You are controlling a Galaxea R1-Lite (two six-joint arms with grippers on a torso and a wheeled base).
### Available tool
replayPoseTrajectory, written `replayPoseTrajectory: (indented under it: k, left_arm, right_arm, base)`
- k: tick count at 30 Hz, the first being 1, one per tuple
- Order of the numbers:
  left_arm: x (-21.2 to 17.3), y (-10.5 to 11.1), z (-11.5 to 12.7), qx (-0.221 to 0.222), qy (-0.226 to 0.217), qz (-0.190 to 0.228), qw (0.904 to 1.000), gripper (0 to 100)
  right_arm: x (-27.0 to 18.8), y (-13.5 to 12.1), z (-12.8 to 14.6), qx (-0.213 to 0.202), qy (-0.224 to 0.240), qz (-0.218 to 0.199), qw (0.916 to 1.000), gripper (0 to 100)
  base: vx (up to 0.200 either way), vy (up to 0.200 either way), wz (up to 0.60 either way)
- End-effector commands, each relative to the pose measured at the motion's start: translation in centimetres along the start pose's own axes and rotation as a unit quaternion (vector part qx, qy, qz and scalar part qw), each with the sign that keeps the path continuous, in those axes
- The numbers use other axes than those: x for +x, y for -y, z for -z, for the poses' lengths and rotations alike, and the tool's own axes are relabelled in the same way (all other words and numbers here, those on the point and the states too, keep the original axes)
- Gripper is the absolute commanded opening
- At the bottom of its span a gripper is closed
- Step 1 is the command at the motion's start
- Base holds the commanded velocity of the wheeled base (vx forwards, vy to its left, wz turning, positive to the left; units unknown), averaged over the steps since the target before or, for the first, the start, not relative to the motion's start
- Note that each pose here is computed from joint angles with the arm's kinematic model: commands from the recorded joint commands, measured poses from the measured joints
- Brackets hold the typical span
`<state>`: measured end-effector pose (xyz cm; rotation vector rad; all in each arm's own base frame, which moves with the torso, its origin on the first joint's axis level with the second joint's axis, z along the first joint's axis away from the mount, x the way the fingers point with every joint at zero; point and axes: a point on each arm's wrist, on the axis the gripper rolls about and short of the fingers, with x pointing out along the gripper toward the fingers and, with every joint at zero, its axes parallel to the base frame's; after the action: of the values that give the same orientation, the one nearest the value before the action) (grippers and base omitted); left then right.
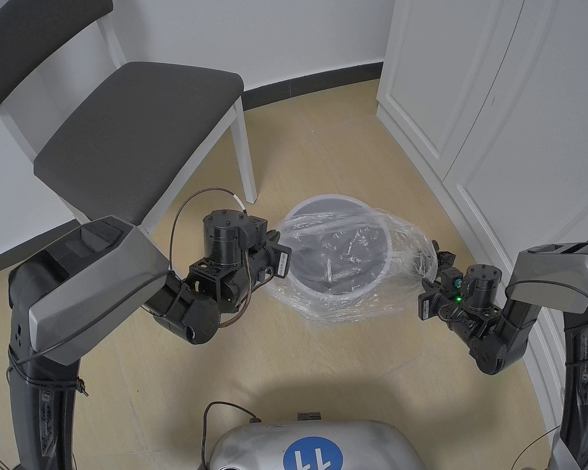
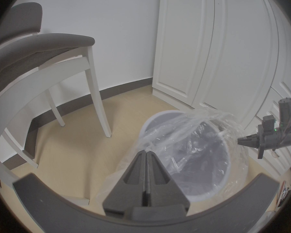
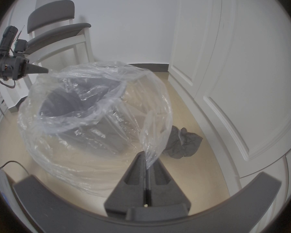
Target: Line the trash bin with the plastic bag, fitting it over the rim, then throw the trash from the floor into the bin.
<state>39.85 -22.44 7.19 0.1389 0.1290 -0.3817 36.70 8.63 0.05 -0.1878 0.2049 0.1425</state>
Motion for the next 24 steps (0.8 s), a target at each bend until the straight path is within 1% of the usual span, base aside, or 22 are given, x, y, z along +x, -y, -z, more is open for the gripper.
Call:
replayPoseTrajectory:
  k: [1,3,4,7,9,13,17,21,24]
  left_arm:
    - [1.0,-0.9,-0.8,-0.008,0.024,-0.024,0.9994,0]
    - [1.2,-1.1,-1.3,-0.014,0.033,-0.030,0.9989,0]
    - [1.5,-1.3,-1.8,-0.025,0.044,-0.033,0.9982,0]
    - [1.6,-1.3,-2.4,-0.040,0.057,-0.038,0.9969,0]
    - [1.7,-1.3,-2.6,-0.042,0.060,-0.045,0.9963,0]
    - [1.7,-1.2,-2.5,-0.041,0.058,-0.046,0.9964,0]
    - [1.6,-1.2,-2.9,-0.044,0.064,-0.046,0.9959,0]
    - [1.4,-1.3,-3.5,-0.049,0.088,-0.047,0.9938,0]
    - [1.4,-1.7,-3.8,-0.050,0.096,-0.052,0.9928,0]
  right_arm:
    - [1.6,-0.4,0.8,0.001,0.013,0.022,0.9997,0]
    - [2.1,-0.4,0.9,0.003,0.023,0.029,0.9993,0]
    - [2.5,-0.4,0.7,0.005,0.034,0.033,0.9989,0]
    - [2.6,-0.6,0.8,0.005,0.037,0.032,0.9988,0]
    - [2.6,-0.6,0.9,0.004,0.035,0.032,0.9989,0]
    - [2.5,-0.6,0.9,0.004,0.035,0.031,0.9989,0]
    - [2.1,-0.6,0.9,0.004,0.043,0.027,0.9987,0]
    - [1.5,-0.5,0.6,0.000,0.044,0.025,0.9987,0]
    - [0.5,-0.3,0.5,-0.012,0.033,0.022,0.9991,0]
  base:
    - [0.000,0.000,0.00]
    - [0.000,0.000,0.00]
    - [0.000,0.000,0.00]
    - [0.000,0.000,0.00]
    - [0.000,0.000,0.00]
    - [0.000,0.000,0.00]
    - [0.000,0.000,0.00]
    - [0.000,0.000,0.00]
    - [0.000,0.000,0.00]
